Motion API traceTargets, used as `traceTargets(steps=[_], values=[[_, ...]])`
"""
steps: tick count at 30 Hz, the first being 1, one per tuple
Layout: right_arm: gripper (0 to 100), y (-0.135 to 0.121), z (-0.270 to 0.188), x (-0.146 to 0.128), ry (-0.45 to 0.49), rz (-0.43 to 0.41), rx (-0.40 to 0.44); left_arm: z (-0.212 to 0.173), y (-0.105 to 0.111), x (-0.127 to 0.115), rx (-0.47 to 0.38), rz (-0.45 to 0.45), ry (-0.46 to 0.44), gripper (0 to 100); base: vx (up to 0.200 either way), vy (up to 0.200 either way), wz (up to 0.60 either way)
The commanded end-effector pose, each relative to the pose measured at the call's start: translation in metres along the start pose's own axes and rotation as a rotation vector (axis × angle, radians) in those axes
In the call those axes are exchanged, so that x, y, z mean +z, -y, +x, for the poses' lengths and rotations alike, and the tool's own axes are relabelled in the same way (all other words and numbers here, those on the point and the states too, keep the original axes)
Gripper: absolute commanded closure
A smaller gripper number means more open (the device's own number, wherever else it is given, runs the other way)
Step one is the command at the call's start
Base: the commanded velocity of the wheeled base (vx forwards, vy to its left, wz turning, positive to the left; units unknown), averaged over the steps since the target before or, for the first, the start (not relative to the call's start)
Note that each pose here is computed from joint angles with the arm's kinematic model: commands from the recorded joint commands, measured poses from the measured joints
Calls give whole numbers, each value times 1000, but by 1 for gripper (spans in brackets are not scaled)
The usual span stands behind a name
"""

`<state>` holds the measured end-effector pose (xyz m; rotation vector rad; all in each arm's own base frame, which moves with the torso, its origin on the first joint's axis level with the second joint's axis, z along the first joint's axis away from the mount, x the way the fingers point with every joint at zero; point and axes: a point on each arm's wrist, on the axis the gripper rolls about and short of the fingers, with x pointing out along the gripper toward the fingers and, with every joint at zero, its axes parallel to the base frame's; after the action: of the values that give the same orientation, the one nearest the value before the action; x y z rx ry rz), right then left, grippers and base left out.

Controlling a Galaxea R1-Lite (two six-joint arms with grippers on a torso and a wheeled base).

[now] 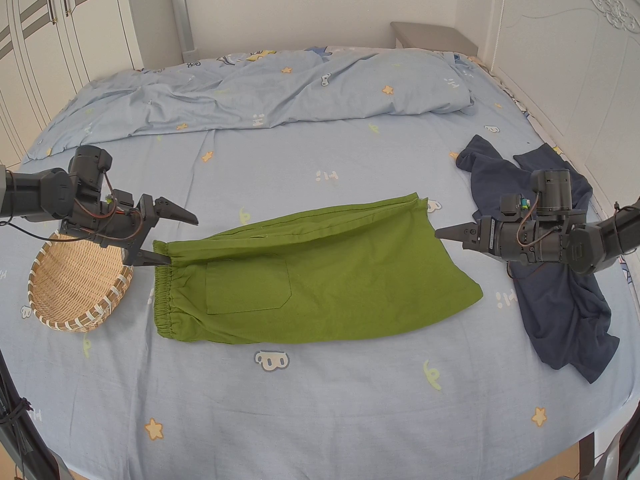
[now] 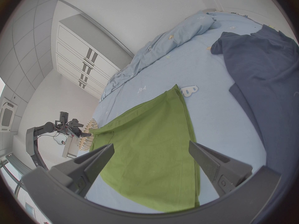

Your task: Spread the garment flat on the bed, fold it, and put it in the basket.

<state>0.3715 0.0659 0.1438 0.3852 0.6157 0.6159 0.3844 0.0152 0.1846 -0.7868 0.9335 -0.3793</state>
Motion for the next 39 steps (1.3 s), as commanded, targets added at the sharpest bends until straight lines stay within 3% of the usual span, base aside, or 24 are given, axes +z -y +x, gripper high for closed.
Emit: traceTargets(steps=[1, 7, 14, 23, 27, 30, 34, 39], values=[[0, -18, -32, -5, 49, 3, 15, 45, -1, -5, -13, -1, -54, 0, 0, 0, 0], [0, -29, -43, -7, 73, -20, 33, 58, -3, 5, -20, -5, -17, 0, 0, 0, 0], [0, -30, -47, -9, 68, -22, 59, 72, -6, 37, -42, -79, 160, 0, 0, 0, 0], [0, -26, -45, -9, 66, -20, 51, 84, -8, 39, -55, -88, 174, 0, 0, 0, 0], [0, -26, -45, -9, 64, -21, 52, 80, -7, 35, -50, -95, 166, 0, 0, 0, 0], [0, -27, -46, -8, 68, -23, 52, 52, 11, 32, -70, -76, 199, 0, 0, 0, 0], [0, -28, -47, -8, 70, -25, 54, 17, 25, 7, -76, -61, 200, 0, 0, 0, 0], [0, -29, -48, -8, 71, -27, 57, 3, 21, -17, -65, -68, 188, 0, 0, 0, 0]])
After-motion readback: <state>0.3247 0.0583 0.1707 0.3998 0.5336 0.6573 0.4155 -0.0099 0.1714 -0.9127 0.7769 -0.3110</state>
